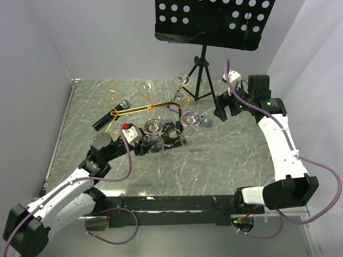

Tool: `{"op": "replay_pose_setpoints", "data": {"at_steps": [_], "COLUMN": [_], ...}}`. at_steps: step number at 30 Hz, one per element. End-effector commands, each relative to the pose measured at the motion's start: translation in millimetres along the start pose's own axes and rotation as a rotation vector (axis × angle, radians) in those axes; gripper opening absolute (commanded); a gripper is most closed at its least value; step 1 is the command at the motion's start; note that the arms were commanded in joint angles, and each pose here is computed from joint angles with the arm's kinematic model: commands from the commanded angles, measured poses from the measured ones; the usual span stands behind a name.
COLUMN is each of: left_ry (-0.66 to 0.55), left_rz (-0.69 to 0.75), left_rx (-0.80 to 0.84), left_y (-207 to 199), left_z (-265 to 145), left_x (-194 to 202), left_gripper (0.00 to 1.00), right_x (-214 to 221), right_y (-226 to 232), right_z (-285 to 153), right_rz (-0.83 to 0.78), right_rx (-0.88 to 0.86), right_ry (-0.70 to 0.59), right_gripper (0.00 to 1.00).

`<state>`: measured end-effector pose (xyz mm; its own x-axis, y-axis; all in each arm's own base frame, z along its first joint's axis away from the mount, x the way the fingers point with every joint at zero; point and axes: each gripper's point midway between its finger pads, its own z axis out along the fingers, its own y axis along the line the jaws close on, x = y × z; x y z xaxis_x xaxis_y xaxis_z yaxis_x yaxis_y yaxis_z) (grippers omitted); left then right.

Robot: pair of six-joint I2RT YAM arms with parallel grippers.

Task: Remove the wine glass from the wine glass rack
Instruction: Pick up the wine glass from the wine rack.

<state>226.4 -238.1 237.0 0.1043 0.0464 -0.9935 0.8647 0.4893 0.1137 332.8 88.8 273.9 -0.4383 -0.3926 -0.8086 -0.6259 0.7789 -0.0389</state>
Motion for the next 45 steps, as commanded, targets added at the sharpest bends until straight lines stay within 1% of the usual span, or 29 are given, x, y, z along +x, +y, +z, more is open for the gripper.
{"op": "replay_pose_setpoints", "data": {"at_steps": [1,3,8,12,15,17,24,31,33,35,41,42,43,45], "left_ry": [-0.056,-0.032,-0.052,-0.064,-0.069,-0.094,-0.136,-0.138,-0.145,-0.142,-0.137,-0.135,-0.134,-0.129], "left_rz": [0.037,0.044,0.003,-0.020,-0.024,-0.018,-0.016,-0.013,-0.010,-0.011,-0.015,-0.011,-0.008,-0.002], "left_rx": [-0.023,-0.040,-0.076,-0.086,-0.095,-0.094,-0.059,-0.030,-0.029,-0.027,-0.022,-0.022,-0.021,-0.015], "left_y": [-0.6,0.0,5.1,6.9,7.4,7.0,1.3,0.6,1.5,0.8,0.5,1.0,1.3,1.8], "left_z": [1.7,0.7,3.5,6.9,6.0,6.4,9.4,19.4,21.8,22.2,21.6,21.5,21.4,20.9], "left_x": [-10.3,-6.4,-5.5,-2.9,2.3,-0.3,-2.5,1.6,1.2,3.5,1.4,0.5,-0.4,-1.4], "left_gripper": [0.58,0.62,0.62,0.57,0.56,0.56,0.51,0.39,0.34,0.32,0.16,0.11,0.01,0.01], "right_x": [-18.1,-18.2,-18.7,-16.2,-13.7,-12.6,-6.1,-2.0,-1.2,-1.2,2.2,2.3,3.1,3.7], "right_y": [0.1,-0.6,-1.3,-0.5,0.6,1.0,2.3,1.4,1.3,0.9,0.6,1.5,1.2,1.2], "right_z": [-17.4,-15.4,-11.1,-9.3,-8.4,-8.9,-3.5,-1.7,-2.6,-3.4,0.1,1.1,2.2,4.2], "right_rz": [-0.056,-0.053,-0.048,-0.053,-0.055,-0.061,-0.086,-0.112,-0.118,-0.124,-0.130,-0.130,-0.132,-0.131], "right_rx": [0.026,0.023,0.017,0.014,0.012,0.012,0.006,0.014,0.017,0.021,0.023,0.021,0.022,0.020], "right_ry": [-0.038,-0.035,-0.032,-0.021,-0.010,-0.001,0.042,0.080,0.090,0.096,0.111,0.110,0.113,0.115], "right_gripper": [1.00,1.00,1.00,1.00,1.00,1.00,1.00,1.00,1.00,1.00,1.00,1.00,1.00,1.00]}}
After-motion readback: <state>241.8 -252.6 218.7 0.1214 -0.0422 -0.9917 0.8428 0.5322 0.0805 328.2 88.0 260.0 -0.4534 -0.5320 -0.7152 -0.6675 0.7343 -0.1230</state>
